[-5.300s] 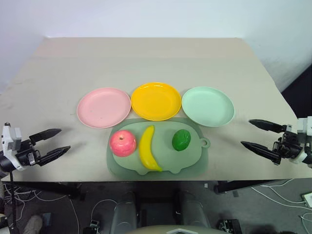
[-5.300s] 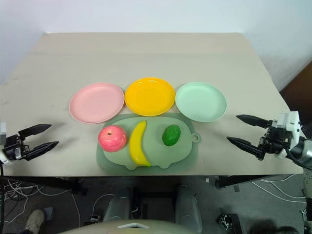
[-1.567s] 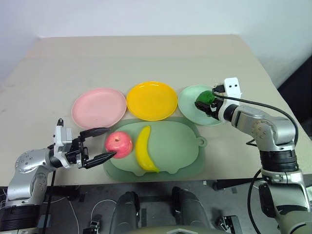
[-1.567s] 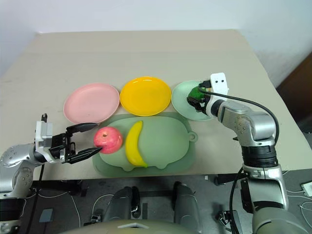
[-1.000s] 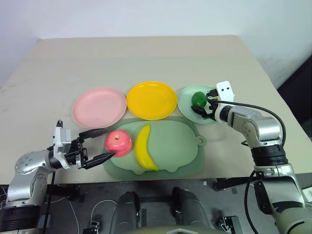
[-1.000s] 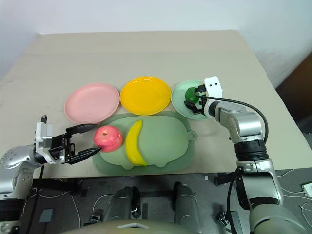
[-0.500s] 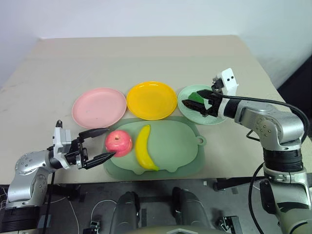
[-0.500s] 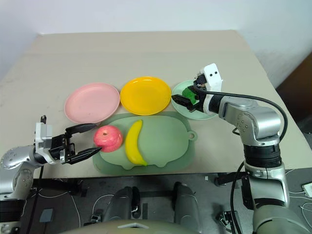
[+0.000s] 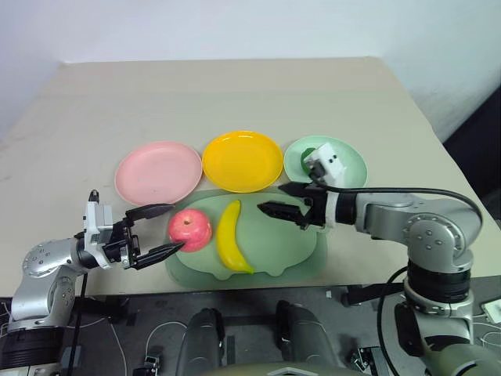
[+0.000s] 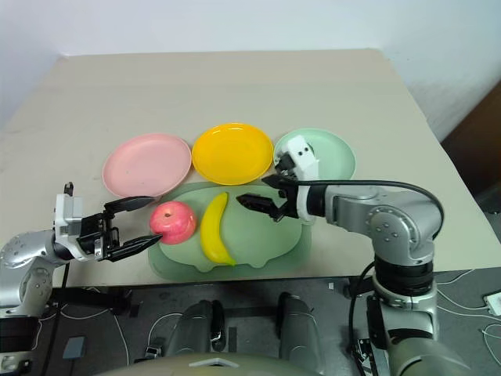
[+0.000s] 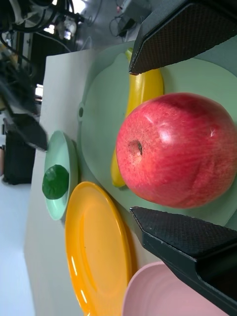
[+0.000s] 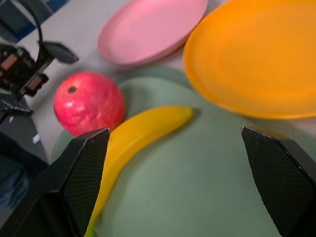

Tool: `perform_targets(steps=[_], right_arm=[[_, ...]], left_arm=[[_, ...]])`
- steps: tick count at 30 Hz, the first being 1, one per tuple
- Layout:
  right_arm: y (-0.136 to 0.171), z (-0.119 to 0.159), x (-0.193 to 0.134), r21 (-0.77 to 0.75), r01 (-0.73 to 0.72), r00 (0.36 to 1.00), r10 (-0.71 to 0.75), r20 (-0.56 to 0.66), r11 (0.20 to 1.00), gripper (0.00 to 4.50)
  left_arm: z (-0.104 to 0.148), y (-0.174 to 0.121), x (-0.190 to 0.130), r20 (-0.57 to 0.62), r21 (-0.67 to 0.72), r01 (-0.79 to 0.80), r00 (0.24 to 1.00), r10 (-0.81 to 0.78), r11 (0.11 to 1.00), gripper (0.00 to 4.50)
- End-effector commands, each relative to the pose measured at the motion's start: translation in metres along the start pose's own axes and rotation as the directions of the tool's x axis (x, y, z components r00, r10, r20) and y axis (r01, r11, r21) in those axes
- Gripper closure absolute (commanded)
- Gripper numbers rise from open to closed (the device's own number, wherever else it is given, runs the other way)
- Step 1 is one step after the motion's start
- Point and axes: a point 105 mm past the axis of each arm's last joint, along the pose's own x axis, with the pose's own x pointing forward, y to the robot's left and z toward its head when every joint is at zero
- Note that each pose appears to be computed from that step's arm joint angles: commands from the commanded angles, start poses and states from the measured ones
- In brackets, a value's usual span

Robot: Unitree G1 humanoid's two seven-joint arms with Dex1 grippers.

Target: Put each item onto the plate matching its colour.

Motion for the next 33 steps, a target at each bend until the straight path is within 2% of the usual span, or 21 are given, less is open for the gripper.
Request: perform_targets(steps=[1,12,22,33], right_arm=[[0.015,-0.004,0.009,-0.037,0.000,1.000,0.000,-0.018,0.999,0.02],[0.040,-0.027,0.039,-0.048,0.019,0.990,-0.026,-0.136,0.999,0.02],[0.043,-0.029,0.048,-0.118,0.041,0.980,-0.064,-0.190,0.992,0.02],[0.044,-0.033,0.059,-0.113,0.075,0.970,-0.099,-0.223,0.991,0.02]], left_arm=[[0.006,0.001,0.000,0.005,0.019,0.018,1.000,-0.018,1.000,0.00],[0.007,0.004,0.006,-0.001,0.002,0.067,0.998,-0.067,0.998,0.00],[0.005,0.006,0.012,-0.003,-0.013,0.100,0.995,-0.100,0.995,0.00],[0.007,0.005,0.014,-0.009,-0.026,0.111,0.994,-0.111,0.993,0.00]])
